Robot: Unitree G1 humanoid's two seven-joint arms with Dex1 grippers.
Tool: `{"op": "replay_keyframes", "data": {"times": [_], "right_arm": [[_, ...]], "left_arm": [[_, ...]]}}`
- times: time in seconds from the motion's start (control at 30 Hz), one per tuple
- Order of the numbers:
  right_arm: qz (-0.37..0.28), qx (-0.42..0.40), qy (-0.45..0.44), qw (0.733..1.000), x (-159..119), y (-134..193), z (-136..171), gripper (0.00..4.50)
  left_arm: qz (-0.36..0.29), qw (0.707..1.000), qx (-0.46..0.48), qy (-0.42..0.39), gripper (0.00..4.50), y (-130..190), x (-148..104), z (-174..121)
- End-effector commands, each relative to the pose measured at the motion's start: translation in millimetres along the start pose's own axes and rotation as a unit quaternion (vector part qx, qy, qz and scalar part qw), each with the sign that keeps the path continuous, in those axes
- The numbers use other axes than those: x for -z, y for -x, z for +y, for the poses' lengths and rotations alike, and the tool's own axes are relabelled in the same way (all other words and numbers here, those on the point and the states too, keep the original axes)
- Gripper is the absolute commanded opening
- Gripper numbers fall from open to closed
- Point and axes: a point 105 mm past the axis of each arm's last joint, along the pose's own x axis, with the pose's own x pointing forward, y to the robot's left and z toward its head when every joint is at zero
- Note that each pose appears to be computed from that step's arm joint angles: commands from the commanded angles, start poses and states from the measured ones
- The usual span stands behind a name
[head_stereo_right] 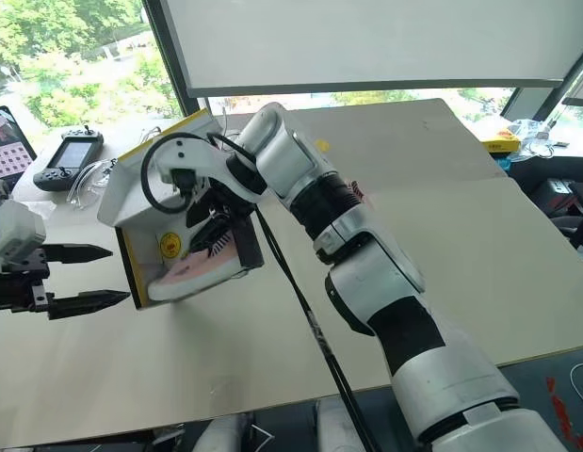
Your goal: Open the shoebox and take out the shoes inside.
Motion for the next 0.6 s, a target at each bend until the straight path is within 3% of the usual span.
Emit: {"op": "replay_keyframes", "data": {"times": [0.03, 0.3, 0.33, 0.4, 0.5, 0.6], "right_arm": [[0.008, -0.015, -0.027, 0.999, 20.5, -2.8, 5.5, 2.84], [0.003, -0.019, -0.156, 0.988, 66.8, -2.2, 12.3, 2.84], [-0.001, -0.019, -0.172, 0.985, 69.6, -1.2, 12.4, 3.26], [-0.015, -0.012, -0.207, 0.978, 74.8, 4.3, 10.4, 3.60], [-0.038, 0.014, -0.223, 0.974, 72.8, 16.6, 2.2, 4.47], [-0.055, 0.027, -0.225, 0.973, 66.8, 30.5, -2.7, 4.47]], "left_arm": [[-0.002, 1.000, -0.007, -0.014, 4.50, 4.4, -4.1, -1.5], [0.001, 1.000, -0.005, -0.015, 4.50, 5.1, -5.3, 0.3], [0.001, 1.000, -0.005, -0.016, 4.50, 4.8, -5.4, 0.5], [0.001, 1.000, -0.001, -0.018, 4.50, 2.4, -5.4, 0.5], [-0.003, 1.000, 0.006, -0.018, 4.50, -1.0, -7.2, 0.2], [-0.003, 1.000, 0.008, -0.019, 4.50, -2.1, -7.9, 1.4]]}}
